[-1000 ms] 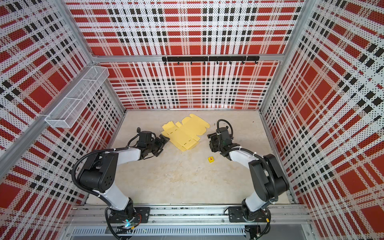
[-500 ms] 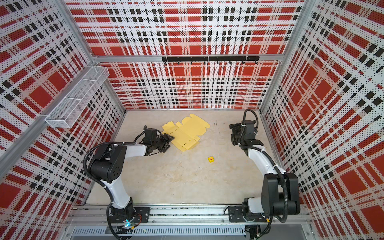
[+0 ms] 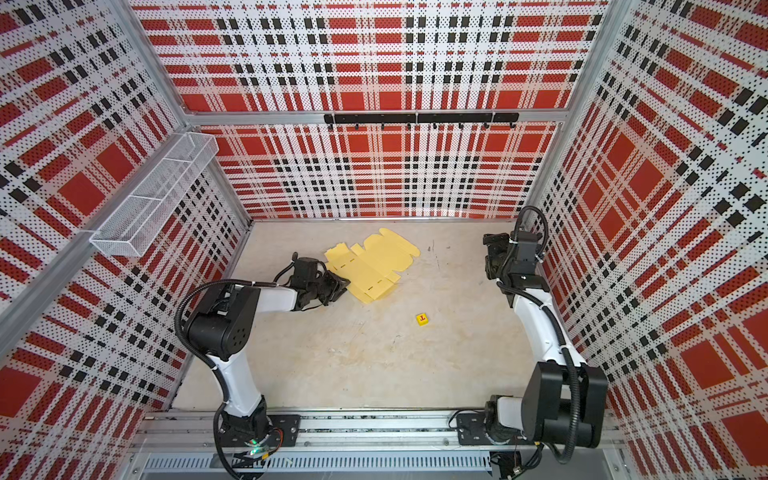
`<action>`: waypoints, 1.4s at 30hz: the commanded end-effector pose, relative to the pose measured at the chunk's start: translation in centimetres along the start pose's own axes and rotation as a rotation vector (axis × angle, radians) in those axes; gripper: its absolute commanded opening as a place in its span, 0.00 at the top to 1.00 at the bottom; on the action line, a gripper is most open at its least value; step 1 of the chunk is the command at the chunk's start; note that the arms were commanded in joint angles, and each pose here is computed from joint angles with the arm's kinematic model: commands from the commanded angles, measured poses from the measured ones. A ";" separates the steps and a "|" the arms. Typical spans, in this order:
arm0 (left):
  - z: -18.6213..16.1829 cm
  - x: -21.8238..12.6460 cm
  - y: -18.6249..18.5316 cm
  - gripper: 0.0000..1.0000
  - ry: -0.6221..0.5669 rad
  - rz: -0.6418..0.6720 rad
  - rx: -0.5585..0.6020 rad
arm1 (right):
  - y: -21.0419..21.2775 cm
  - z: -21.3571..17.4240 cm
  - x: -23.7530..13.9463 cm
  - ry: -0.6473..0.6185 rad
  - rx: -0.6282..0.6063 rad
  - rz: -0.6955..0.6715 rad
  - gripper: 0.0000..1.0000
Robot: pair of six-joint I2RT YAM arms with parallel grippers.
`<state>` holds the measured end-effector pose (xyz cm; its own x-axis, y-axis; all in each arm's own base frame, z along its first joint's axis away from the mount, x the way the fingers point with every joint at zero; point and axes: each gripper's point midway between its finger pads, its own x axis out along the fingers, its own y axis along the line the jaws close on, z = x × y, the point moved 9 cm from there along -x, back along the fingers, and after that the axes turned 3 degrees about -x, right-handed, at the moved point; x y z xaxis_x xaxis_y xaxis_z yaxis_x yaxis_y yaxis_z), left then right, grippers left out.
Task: Fold the paper box
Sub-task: 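Grasp the blank's edge with the left gripper while the right gripper withdraws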
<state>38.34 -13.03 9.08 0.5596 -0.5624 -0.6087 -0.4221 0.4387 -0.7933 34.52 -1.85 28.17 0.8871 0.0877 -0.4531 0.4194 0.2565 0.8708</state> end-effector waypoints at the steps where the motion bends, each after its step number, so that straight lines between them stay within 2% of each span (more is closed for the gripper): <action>1: 0.3 0.3 -0.9 0.73 -0.010 -0.014 0.053 | 1.2 0.7 0.5 -0.031 -0.017 0.043 0.19; 7: 0.6 -0.3 -2.0 0.85 -0.023 -0.015 0.117 | 1.7 0.9 1.2 -0.034 -0.020 0.050 0.20; 14: 0.8 -2.2 -4.0 0.91 -0.061 -0.023 0.259 | 3.2 0.5 2.5 -0.015 -0.082 0.059 0.12; 17: 0.7 -3.2 -5.3 0.93 -0.076 -0.031 0.360 | 3.4 0.3 2.9 -0.011 -0.113 0.053 0.09; 21: 1.0 -5.0 -7.8 0.97 -0.091 -0.020 0.543 | 4.3 0.1 3.4 0.002 -0.163 0.067 0.07; 26: 1.1 -7.8 -11.5 0.97 -0.110 -0.010 0.837 | 7.2 -0.7 4.0 0.039 -0.302 0.132 0.05; 29: 0.8 -9.4 -13.5 0.97 -0.119 0.020 1.036 | 8.9 -1.4 4.9 0.090 -0.352 0.217 0.06; 35: 0.8 -12.1 -16.1 1.00 -0.160 0.155 1.431 | 11.6 -4.0 6.4 0.213 -0.485 0.310 0.11; 38: 0.8 -12.9 -16.5 1.00 -0.145 0.224 1.577 | 12.8 -5.6 6.5 0.249 -0.541 0.349 0.12; 42: 1.0 -14.4 -17.5 1.00 -0.141 0.288 1.713 | 13.9 -6.5 6.1 0.257 -0.568 0.421 0.13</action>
<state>39.40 -12.57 30.28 0.7015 -0.3755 -0.6057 0.5469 0.8286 0.1197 44.34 7.74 34.13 0.8472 0.4480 -0.2856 -0.0448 0.5959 0.8018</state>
